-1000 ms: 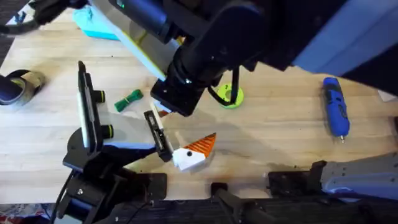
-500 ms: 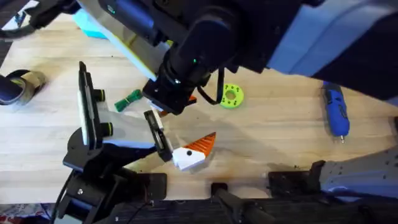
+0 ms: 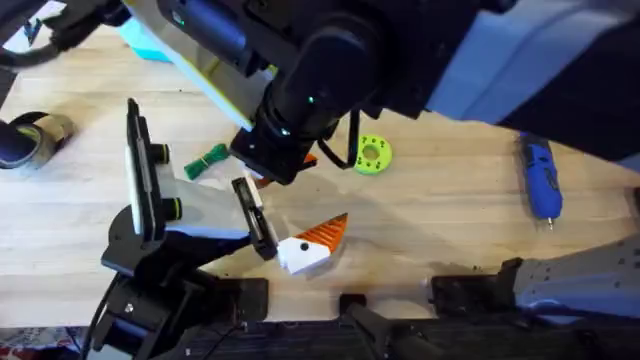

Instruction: Pick up the gripper from the table and insert it into the empty holder that is missing its gripper. Then pick up a screw, insert it into the mounting hole, and use the screwdriver to tighten it. Finally, clean up the table by picking up the vegetable and placing it into the bucket.

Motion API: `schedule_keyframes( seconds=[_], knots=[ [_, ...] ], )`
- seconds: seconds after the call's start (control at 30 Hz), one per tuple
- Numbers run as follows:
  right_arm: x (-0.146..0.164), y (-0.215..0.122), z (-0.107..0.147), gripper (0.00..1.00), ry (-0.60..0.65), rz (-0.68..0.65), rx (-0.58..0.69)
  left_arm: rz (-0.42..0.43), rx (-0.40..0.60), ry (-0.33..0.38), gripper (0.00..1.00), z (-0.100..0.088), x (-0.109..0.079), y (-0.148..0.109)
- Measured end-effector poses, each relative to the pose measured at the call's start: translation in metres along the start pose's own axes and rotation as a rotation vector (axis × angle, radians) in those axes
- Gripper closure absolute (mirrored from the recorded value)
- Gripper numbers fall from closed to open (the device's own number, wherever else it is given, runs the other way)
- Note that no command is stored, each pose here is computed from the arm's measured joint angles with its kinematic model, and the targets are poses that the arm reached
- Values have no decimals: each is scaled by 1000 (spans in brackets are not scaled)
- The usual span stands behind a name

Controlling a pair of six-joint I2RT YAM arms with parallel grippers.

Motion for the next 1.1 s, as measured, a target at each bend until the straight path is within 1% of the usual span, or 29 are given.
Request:
schedule_keyframes(
  seconds=[0.43, 0.47, 0.57, 0.6, 0.63, 0.67, 0.77, 0.8, 0.83, 0.9, 1.1],
  knots=[
    [2, 0, 2, 995, -12, -21, 13, 3, 1, 0, 14, 0, 0, 0],
    [2, 0, 2, 963, -12, -21, 14, 3, 1, 0, 14, 0, 0, 0],
    [2, 0, 3, 732, -16, -22, 18, 3, 1, 0, 14, 0, 0, 0],
    [2, 0, 3, 679, -21, -22, 18, 3, 1, 0, 14, 0, 0, 0],
    [2, 0, 3, 653, -18, -21, 18, 3, 0, 0, 14, 0, 0, 0],
    [1, 0, 3, 525, -15, -15, 20, 1, 0, 0, 14, 0, 0, 0],
    [-7, -3, 5, 226, -1, 7, 20, 0, 0, -1, 14, 0, 0, 0],
    [-10, -5, 5, 77, 6, 16, 17, 0, 0, 0, 14, 0, 0, 0],
    [-13, -7, 6, 27, 10, 17, 11, 0, 0, 0, 14, 0, 0, 0],
    [-16, -13, 6, 8, 20, 17, -4, 1, 0, 1, 14, 0, 0, 0],
    [-31, -38, 11, 7, 62, 35, -62, 2, 0, 1, 14, 0, 0, 0]
  ],
)
Point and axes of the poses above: each hand's point on the last joint's axis, 136 mm out from that joint toward the fingers, its own y axis out along the fingers, its own x axis along the line the jaws close on, z = x × y, the point moved 9 cm from there along -y, back along the fingers, and after that the axes turned 6 degrees about -y, right-handed, at the moved point
